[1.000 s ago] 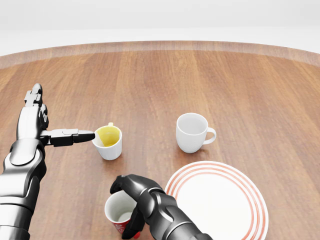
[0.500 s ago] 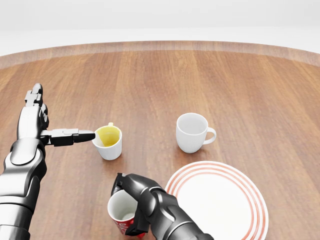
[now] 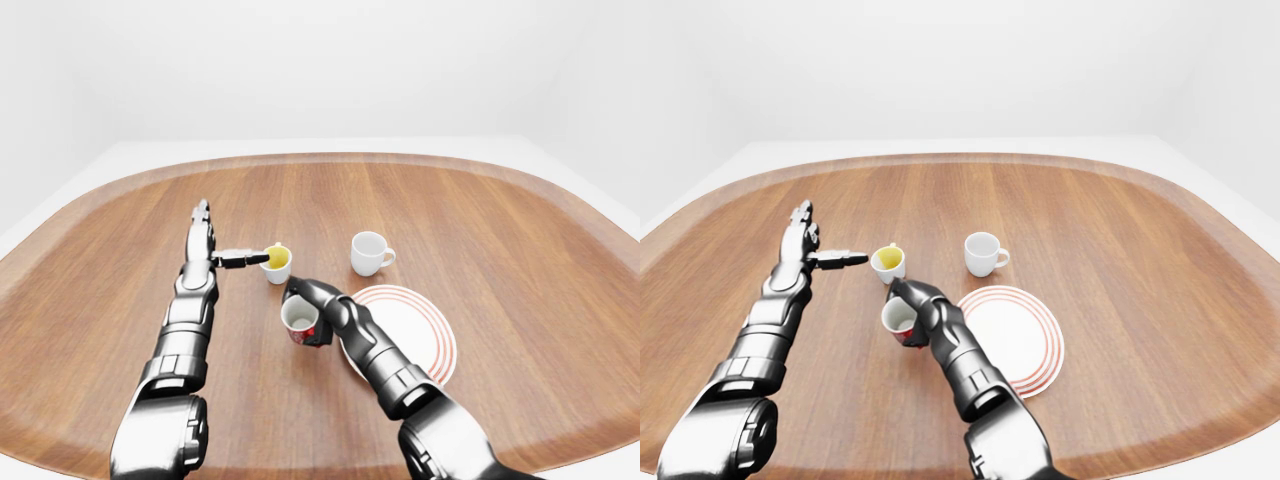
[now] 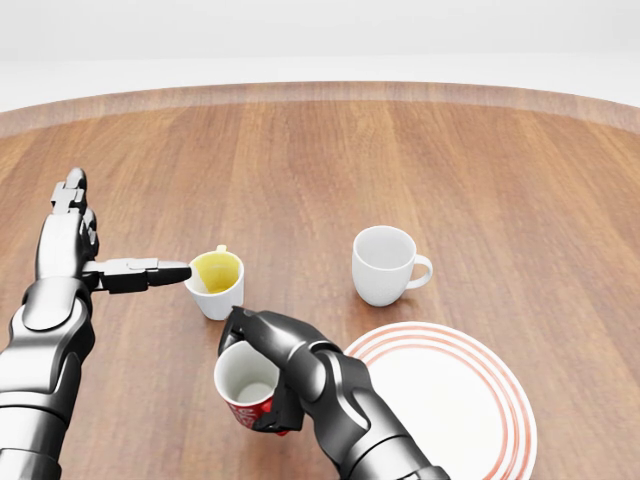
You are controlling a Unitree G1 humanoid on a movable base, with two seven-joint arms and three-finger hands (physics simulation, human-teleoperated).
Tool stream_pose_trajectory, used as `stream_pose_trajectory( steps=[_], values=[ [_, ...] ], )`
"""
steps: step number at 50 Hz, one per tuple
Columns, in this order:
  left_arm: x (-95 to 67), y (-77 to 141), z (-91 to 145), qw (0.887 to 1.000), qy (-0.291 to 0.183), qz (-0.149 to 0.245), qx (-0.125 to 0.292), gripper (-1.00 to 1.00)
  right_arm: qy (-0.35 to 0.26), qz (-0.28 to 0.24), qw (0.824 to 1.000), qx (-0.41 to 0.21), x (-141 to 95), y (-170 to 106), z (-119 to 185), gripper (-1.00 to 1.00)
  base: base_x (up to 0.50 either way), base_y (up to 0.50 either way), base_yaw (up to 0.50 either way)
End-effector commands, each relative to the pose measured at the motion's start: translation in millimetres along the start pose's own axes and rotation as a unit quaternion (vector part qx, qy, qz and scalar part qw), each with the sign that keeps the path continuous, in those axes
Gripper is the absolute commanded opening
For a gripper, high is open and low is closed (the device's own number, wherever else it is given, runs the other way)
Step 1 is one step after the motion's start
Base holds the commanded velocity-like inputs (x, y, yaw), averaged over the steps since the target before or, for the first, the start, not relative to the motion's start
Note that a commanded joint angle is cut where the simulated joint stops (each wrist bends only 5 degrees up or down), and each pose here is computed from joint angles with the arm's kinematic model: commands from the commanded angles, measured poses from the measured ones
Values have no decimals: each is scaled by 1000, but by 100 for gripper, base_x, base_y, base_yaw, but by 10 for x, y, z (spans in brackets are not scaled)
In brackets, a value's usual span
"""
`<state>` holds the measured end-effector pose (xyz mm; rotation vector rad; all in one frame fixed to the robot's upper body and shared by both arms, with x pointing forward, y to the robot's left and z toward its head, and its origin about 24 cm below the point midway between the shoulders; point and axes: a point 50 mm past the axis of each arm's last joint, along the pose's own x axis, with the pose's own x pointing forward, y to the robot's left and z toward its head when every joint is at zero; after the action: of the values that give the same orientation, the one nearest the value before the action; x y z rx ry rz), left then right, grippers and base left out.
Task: Pick up the red mug and put it on the plate
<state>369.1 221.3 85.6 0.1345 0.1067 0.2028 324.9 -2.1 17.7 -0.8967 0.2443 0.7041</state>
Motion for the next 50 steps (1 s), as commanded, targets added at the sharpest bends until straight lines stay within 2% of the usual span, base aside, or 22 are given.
stream_pose_trajectory(
  steps=[1,17,50],
  values=[
    [3,-14,-1,1000,0,-1,0,100,-18,-17,999,-28,-80,-139,50,-100,0,0,0],
    [3,-7,-12,1000,2,-1,1,100,-30,-37,998,-29,-219,-317,-12,-100,0,0,0],
    [4,-49,15,1000,1,-4,5,100,4,-79,997,-16,-431,-632,-397,-100,0,0,0]
  ],
)
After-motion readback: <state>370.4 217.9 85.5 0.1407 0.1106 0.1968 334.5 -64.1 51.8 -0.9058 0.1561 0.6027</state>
